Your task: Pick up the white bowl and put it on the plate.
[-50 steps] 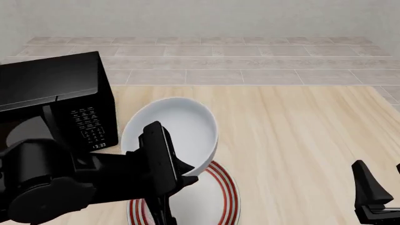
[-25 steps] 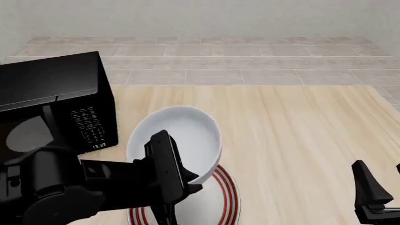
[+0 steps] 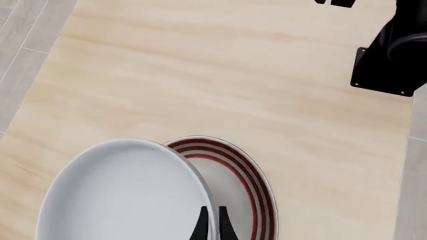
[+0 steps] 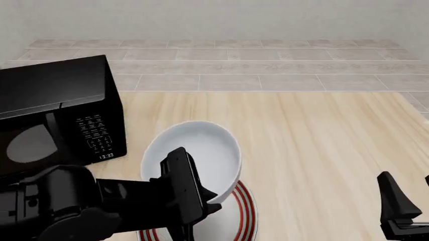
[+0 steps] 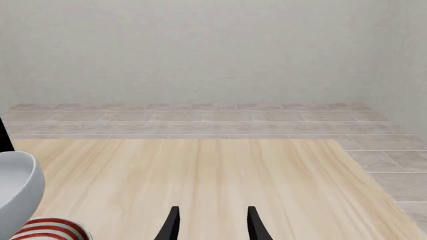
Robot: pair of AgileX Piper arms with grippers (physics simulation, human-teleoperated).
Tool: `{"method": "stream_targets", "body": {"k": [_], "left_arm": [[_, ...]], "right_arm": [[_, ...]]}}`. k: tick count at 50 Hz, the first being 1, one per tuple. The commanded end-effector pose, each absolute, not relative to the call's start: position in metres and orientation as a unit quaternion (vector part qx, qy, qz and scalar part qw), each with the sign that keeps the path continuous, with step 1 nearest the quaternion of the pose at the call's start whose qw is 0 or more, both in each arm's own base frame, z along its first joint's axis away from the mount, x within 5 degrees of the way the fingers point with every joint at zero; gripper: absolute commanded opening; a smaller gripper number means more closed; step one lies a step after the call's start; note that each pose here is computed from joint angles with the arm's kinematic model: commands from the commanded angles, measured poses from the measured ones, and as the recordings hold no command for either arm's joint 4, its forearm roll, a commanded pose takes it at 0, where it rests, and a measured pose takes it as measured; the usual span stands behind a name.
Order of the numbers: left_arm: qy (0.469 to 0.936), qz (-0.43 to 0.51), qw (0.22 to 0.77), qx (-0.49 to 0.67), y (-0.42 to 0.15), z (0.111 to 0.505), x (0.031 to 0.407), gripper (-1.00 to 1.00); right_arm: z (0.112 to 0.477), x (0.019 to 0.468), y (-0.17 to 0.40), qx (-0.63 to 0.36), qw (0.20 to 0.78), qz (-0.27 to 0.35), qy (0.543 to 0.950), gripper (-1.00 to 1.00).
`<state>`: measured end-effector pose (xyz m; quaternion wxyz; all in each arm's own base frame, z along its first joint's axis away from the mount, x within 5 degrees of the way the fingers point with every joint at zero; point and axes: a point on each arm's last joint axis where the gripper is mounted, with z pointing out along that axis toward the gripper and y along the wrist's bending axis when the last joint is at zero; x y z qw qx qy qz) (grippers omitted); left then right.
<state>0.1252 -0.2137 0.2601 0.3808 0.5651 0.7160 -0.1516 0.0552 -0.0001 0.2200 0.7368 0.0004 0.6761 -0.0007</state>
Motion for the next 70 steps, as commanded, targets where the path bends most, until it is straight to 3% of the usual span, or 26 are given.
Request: {"method": "stream_targets", "body": {"k": [1, 70], "left_arm": [[0.719, -0.153, 0.378, 0.563, -0.216, 0.255, 0.124, -1.0], [0.739, -0.178, 0.342, 0.553, -0.218, 0.222, 0.105, -1.0]], "right_arm": [[0.218, 0.056, 0.0, 0.0, 0.737, 0.0, 0.676, 1.0], [0.218, 0.056, 0.0, 0.0, 0.737, 0.0, 0.676, 1.0]]}}
